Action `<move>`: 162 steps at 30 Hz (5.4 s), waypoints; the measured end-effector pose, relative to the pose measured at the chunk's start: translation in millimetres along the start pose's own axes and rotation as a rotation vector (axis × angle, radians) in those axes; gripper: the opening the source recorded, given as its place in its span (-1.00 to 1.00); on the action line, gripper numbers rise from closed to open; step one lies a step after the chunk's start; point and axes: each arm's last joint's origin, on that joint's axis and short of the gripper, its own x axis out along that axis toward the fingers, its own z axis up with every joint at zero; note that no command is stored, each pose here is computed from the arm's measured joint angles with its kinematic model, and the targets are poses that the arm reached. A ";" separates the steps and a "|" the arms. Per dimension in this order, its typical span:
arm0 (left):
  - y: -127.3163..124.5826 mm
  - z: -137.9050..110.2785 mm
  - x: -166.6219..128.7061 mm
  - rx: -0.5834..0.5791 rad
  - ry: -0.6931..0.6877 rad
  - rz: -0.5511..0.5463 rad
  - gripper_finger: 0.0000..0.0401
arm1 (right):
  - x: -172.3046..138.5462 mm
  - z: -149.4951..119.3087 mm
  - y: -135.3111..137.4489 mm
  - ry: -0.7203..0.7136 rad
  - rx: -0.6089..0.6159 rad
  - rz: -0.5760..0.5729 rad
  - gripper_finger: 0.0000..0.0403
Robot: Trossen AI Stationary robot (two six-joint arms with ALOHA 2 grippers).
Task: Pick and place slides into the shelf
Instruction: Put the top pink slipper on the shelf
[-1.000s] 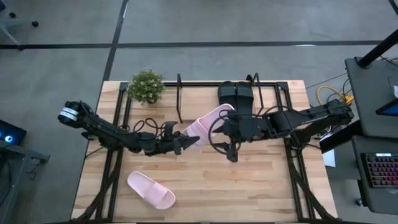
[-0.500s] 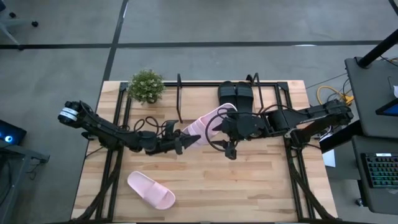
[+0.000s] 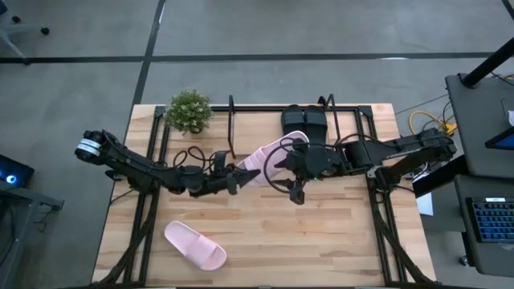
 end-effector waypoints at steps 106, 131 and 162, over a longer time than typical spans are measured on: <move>3.2 53.6 -83.9 0.085 0.063 -0.261 -0.37 | -28.4 10.2 -42.6 -0.019 -0.058 0.117 -0.96; 22.6 47.9 -95.3 0.095 0.100 -0.239 -0.37 | -4.0 53.4 -122.2 0.184 -0.114 0.503 -0.96; 29.8 45.4 -96.5 0.116 0.093 -0.187 -0.37 | -18.5 72.8 -220.2 -0.054 -0.239 0.733 -0.96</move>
